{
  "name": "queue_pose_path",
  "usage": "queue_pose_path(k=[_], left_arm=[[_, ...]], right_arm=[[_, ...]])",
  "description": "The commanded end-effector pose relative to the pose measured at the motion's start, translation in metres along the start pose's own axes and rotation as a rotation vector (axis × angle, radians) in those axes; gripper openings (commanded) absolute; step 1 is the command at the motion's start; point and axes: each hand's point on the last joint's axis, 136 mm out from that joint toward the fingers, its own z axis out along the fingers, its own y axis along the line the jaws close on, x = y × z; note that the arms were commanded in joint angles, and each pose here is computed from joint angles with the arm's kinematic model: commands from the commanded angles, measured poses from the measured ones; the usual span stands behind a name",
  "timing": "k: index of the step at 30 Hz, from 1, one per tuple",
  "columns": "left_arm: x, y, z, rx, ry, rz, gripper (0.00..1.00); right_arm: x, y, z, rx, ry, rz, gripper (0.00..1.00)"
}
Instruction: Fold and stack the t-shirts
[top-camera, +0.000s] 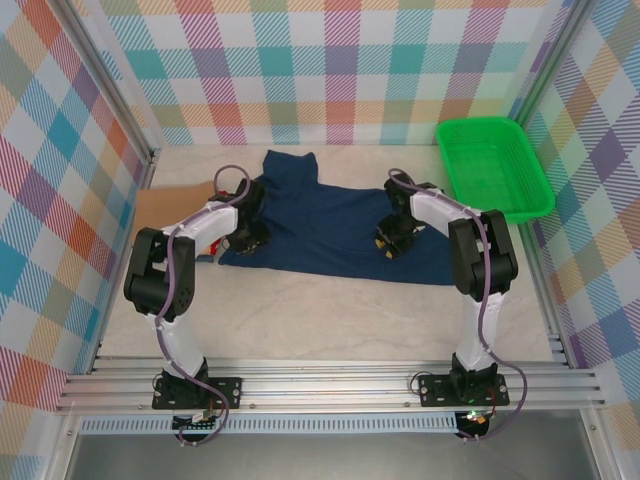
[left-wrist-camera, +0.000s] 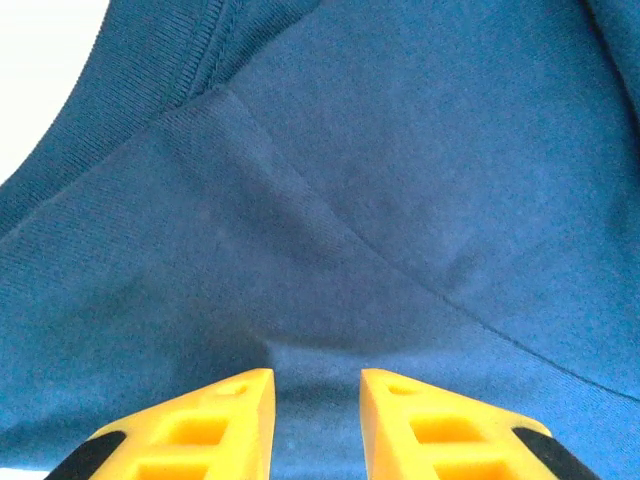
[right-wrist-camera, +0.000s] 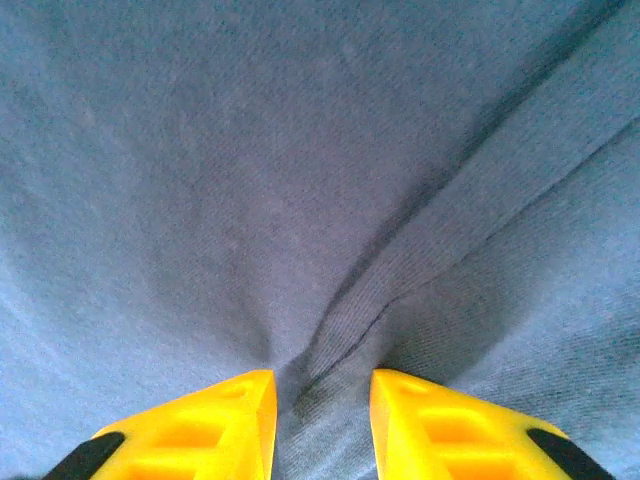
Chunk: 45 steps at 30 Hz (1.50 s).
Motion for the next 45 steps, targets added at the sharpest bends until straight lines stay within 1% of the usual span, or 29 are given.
queue_pose_path(k=[1,3,5,7,8,11,18,21,22,24,26,29,32,35,37,40,45], left_arm=[[0.008,0.011,0.016,-0.066,0.015,0.014,0.27],[0.011,0.02,0.021,-0.106,0.024,0.014,0.26],[0.015,0.031,0.026,-0.159,0.025,0.014,0.25],[0.018,0.04,0.03,-0.2,0.031,0.014,0.24],[0.019,0.043,0.032,-0.208,0.032,0.01,0.24],[0.02,0.048,0.033,-0.225,0.027,0.009,0.24],[0.022,0.053,0.027,-0.247,0.025,-0.012,0.23],[0.017,0.048,0.018,-0.223,0.008,-0.033,0.24],[0.014,0.043,0.013,-0.202,0.003,-0.039,0.26],[0.004,0.027,0.0,-0.148,-0.017,-0.044,0.33],[-0.012,0.007,-0.016,-0.09,-0.05,-0.04,0.38],[-0.043,-0.028,-0.043,-0.014,-0.118,-0.011,0.4],[-0.063,-0.067,-0.048,0.046,-0.128,0.02,0.4],[-0.072,-0.104,-0.044,0.07,-0.16,0.091,0.39],[-0.072,-0.122,-0.031,0.066,-0.157,0.137,0.38],[-0.068,-0.135,-0.007,0.052,-0.12,0.148,0.4],[-0.066,-0.16,0.014,0.108,-0.128,0.15,0.43]], right_arm=[[-0.005,0.0,-0.002,0.006,-0.017,0.043,0.31],[-0.008,0.005,-0.005,-0.004,-0.025,0.043,0.29],[-0.01,0.008,-0.008,-0.01,-0.034,0.042,0.23],[-0.012,0.007,-0.007,-0.001,-0.036,0.047,0.14],[-0.013,0.007,-0.006,0.005,-0.032,0.047,0.1],[-0.015,0.004,-0.004,0.02,-0.029,0.044,0.0],[-0.026,0.004,-0.024,0.023,-0.092,0.002,0.0],[-0.033,-0.004,-0.033,0.031,-0.124,-0.017,0.0],[-0.036,-0.005,-0.035,0.018,-0.127,-0.025,0.0],[-0.041,-0.007,-0.037,0.011,-0.123,-0.05,0.05],[-0.05,-0.01,-0.043,0.036,-0.159,-0.102,0.09],[-0.06,-0.011,-0.049,0.043,-0.187,-0.182,0.12],[-0.063,-0.009,-0.052,0.032,-0.189,-0.245,0.15],[-0.06,-0.01,-0.057,0.032,-0.186,-0.28,0.18],[-0.055,-0.011,-0.059,0.014,-0.174,-0.289,0.22],[-0.039,-0.017,-0.063,-0.007,-0.135,-0.279,0.26],[-0.008,-0.044,-0.058,-0.038,-0.066,-0.235,0.27]])
